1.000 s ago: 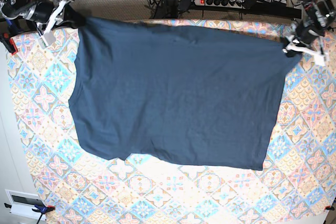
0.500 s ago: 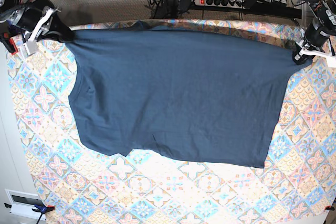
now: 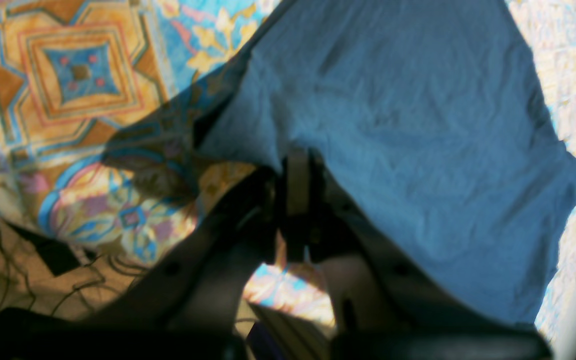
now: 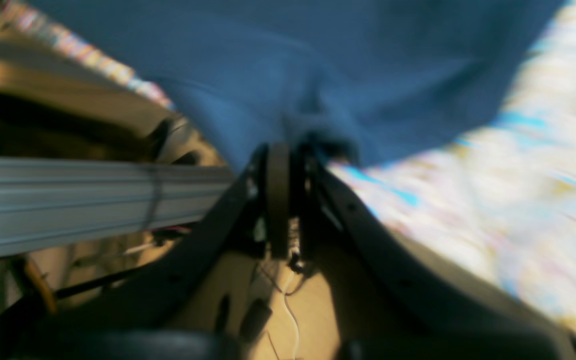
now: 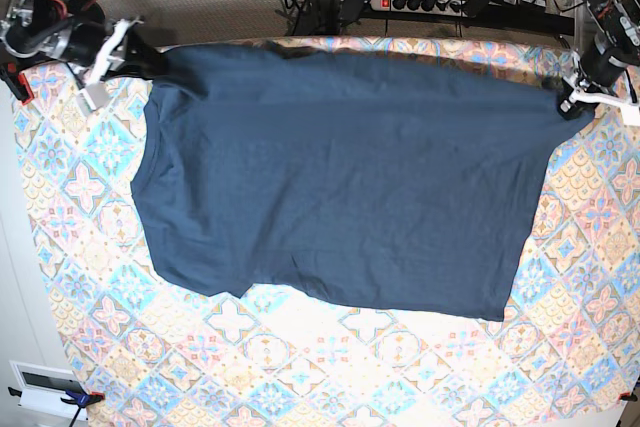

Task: Layout the t-shirt on the table in an organized manner, then fold the t-shirt properly
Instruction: 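Hold the shoulder corners and adjust the right gripper's grip on the fabric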

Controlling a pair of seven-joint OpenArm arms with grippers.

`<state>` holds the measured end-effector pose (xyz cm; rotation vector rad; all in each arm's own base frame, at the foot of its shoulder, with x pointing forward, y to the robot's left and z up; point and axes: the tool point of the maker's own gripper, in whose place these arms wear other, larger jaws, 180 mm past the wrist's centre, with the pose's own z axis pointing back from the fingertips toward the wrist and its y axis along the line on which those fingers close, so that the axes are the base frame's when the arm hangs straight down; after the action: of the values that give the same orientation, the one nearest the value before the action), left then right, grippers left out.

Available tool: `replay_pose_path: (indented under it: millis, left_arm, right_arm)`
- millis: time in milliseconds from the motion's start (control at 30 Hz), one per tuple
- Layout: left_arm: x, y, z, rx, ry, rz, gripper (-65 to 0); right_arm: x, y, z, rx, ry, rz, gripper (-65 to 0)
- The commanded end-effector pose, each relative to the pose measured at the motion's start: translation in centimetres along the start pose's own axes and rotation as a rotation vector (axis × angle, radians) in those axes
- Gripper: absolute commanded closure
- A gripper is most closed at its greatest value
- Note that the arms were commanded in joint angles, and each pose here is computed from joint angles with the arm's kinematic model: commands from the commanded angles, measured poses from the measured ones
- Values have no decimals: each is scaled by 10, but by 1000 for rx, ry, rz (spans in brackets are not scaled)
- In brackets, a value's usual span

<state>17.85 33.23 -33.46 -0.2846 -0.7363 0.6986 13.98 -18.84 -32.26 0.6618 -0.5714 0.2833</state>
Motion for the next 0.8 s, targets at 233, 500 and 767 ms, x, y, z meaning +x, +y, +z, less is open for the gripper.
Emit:
replay_pose_path:
  millis: [233,500,767]
  left_arm:
    - [5,16,9,71,-16,-45,0]
    - [17,3,3,33,-66,-19,0]
    - [19,0,-24,-12,-70,97,0]
  right_arm:
    - [-16,21,-9,83,53,-5,-7]
    - [-4,17,-9,73,27,16,-7]
    - [-14,-4,-13,-4,72,7,-7]
